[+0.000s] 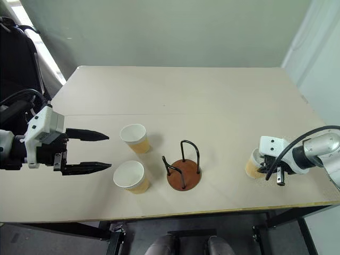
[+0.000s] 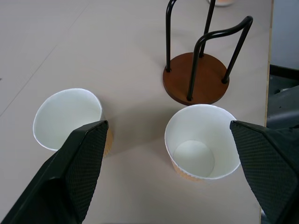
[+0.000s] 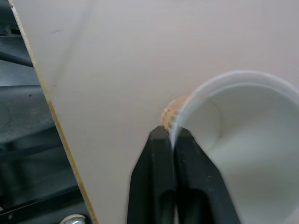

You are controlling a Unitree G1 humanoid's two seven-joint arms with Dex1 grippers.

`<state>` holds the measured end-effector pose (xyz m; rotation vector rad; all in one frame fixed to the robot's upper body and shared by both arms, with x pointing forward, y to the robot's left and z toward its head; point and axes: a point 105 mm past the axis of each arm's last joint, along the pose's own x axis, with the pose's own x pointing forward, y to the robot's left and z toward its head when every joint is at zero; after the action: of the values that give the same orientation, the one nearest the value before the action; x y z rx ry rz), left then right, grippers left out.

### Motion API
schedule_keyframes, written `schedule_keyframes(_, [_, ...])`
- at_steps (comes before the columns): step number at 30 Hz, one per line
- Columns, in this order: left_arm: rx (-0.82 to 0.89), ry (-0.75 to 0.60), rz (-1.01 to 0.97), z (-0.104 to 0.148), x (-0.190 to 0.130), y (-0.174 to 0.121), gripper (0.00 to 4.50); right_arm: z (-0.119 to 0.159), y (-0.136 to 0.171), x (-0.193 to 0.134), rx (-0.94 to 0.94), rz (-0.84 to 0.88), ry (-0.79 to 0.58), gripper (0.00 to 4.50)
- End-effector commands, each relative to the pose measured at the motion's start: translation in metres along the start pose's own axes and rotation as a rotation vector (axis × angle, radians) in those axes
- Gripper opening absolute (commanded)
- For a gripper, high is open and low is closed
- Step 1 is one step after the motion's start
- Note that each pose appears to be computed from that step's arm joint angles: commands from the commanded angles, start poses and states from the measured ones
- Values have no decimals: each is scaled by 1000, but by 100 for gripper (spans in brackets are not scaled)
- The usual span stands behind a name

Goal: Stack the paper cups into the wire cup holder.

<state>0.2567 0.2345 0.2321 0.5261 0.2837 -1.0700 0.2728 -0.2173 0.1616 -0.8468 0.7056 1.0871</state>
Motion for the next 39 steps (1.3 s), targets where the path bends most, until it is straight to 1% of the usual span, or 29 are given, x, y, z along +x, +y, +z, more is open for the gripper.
schedule_keyframes(1, [42,-5,39,8,-8,3,450,38,4,-21,-86,45,-156,2])
schedule_keyframes(2, [41,-4,41,8,-9,3,450,46,5,-26,-100,56,-196,2])
schedule_keyframes(4, [37,-3,47,6,-10,3,450,100,-13,-67,-173,-31,-450,2])
schedule_keyframes(6, [36,-2,48,5,-10,3,450,140,-15,-94,-250,-49,-613,2])
schedule_keyframes(9, [35,-5,48,5,-9,2,450,170,-4,-98,-318,18,-696,2])
schedule_keyframes(11, [34,-8,46,6,-7,1,450,181,5,-91,-357,71,-701,2])
schedule_keyframes(13, [35,-10,46,6,-7,0,450,184,11,-78,-383,105,-673,2])
schedule_keyframes(16, [34,-8,49,6,-7,-1,450,181,14,-55,-405,125,-612,2])
schedule_keyframes(21, [28,-5,60,5,-9,-3,450,178,18,-35,-432,158,-558,2])
schedule_keyframes(24, [24,-2,65,5,-9,-3,450,182,23,-28,-450,184,-559,2])
schedule_keyframes(27, [23,-2,67,5,-9,-4,450,185,22,-24,-461,180,-558,2])
schedule_keyframes(39, [19,2,70,5,-10,-7,450,191,29,-17,-509,193,-557,2])
